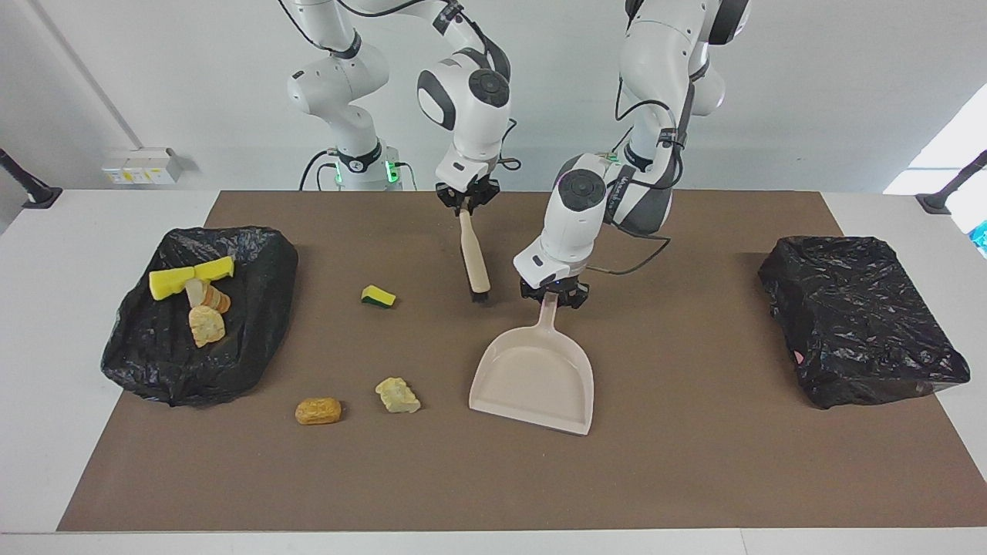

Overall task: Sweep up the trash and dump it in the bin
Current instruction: 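Grasp the dustpan with the left gripper while the right gripper grasps the brush, then carry the brush past the bread and sponge with the right gripper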

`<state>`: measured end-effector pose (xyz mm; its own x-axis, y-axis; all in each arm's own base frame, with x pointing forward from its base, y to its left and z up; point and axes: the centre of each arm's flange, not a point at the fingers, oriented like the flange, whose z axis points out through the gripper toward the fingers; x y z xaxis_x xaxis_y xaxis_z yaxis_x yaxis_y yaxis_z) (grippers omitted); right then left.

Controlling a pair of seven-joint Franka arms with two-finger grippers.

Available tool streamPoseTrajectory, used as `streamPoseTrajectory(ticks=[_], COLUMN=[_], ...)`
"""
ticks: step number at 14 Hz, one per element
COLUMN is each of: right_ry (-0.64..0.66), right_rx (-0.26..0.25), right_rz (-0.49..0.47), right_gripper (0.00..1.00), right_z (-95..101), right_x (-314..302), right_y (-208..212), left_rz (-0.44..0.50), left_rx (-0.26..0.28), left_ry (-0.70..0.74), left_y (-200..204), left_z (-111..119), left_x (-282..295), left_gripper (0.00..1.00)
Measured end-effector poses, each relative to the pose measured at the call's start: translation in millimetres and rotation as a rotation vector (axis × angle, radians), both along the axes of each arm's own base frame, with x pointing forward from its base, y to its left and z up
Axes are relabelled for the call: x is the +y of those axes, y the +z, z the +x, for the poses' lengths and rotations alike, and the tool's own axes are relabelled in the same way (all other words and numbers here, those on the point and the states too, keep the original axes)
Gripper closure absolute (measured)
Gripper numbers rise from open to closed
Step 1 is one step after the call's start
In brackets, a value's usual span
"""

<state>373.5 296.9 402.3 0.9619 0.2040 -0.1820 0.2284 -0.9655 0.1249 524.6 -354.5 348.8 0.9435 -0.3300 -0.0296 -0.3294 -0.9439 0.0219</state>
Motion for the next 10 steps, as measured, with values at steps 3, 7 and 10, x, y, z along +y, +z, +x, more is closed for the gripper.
streamPoseTrajectory(ticks=[3, 7, 10], right_ry=[0.002, -0.028, -0.021], right_rx=[0.025, 0.034, -0.009], right_rz=[0.014, 0.038, 0.063], right_gripper=[0.74, 0.74, 0.74], right_z=[24.1, 56.1, 85.7], right_x=[-54, -119, -162], right_y=[17, 20, 18], left_rz=[0.037, 0.046, 0.050], left_rx=[0.013, 0.045, 0.060], left_ry=[-0.107, -0.191, -0.215], left_y=[16, 35, 29], left_z=[9, 18, 19], left_x=[28, 63, 73], left_gripper=[0.92, 0.92, 0.92])
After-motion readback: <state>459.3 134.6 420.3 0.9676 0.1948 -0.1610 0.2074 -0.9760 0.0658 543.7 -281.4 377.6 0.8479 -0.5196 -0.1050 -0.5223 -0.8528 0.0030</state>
